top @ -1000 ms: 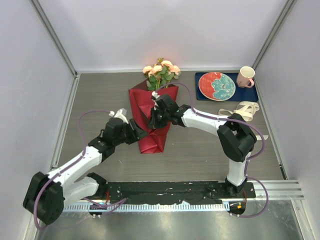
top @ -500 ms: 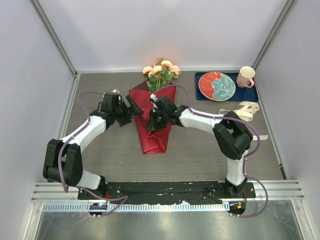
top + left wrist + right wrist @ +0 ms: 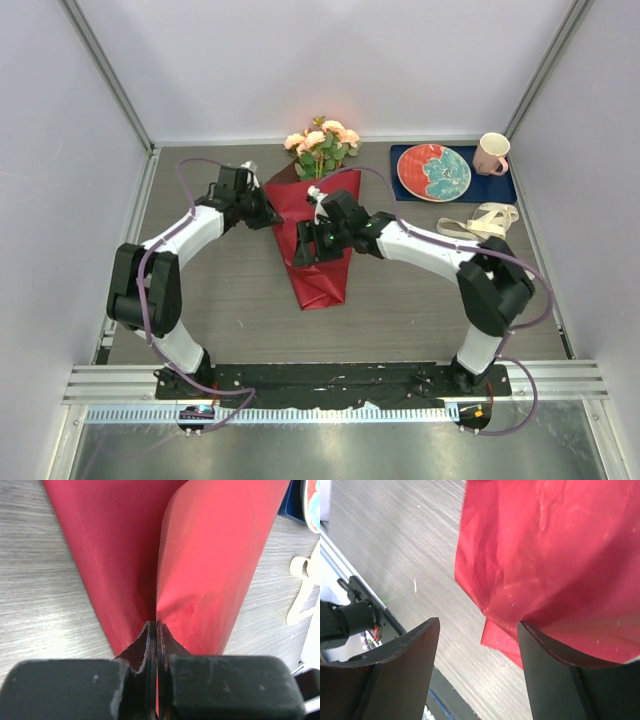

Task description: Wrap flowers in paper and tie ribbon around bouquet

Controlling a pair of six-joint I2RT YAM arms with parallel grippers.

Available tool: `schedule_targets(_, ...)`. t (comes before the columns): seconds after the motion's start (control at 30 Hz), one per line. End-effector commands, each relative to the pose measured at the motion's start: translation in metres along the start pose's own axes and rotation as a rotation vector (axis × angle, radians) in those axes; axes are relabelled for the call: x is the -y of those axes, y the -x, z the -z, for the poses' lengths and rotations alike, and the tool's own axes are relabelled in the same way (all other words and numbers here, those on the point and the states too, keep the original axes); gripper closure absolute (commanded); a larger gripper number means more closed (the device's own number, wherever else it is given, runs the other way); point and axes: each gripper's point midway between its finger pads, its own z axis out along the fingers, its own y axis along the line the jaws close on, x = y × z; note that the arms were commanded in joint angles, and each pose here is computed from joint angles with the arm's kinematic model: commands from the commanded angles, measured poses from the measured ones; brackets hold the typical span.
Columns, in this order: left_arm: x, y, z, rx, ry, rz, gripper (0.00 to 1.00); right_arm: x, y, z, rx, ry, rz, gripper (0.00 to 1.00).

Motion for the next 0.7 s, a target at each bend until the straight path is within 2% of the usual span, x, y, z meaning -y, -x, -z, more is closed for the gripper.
schedule_targets(0.0, 0.013, 0.007, -0.005, -0.019, -0.06, -0.073, 1.0, -0.01, 0.015, 0.033, 0.08, 0.063, 0.059, 0.3)
schedule_targets(0.07, 0.013, 0.006, -0.008, -0.024, -0.07, -0.066, 1.0, 0.0, 0.01, 0.028, 0.072, 0.048, 0.048, 0.3)
schedule_targets(0.1, 0.011, 0.003, -0.011, -0.036, -0.068, -0.06, 1.0, 0.003, 0.01, 0.026, 0.068, 0.042, 0.046, 0.37)
schedule_targets(0.2, 0.009, 0.0, -0.016, -0.046, -0.066, -0.047, 1.0, 0.017, 0.004, 0.019, 0.063, 0.036, 0.034, 0.5)
schedule_targets(0.4, -0.002, -0.003, -0.023, -0.06, -0.021, -0.045, 1.0, 0.022, -0.011, 0.007, 0.061, 0.097, 0.032, 0.64)
schedule_targets(0.67, -0.014, -0.003, -0.033, -0.066, 0.025, -0.038, 0.99, 0.03, -0.027, -0.008, 0.032, 0.117, 0.001, 0.72)
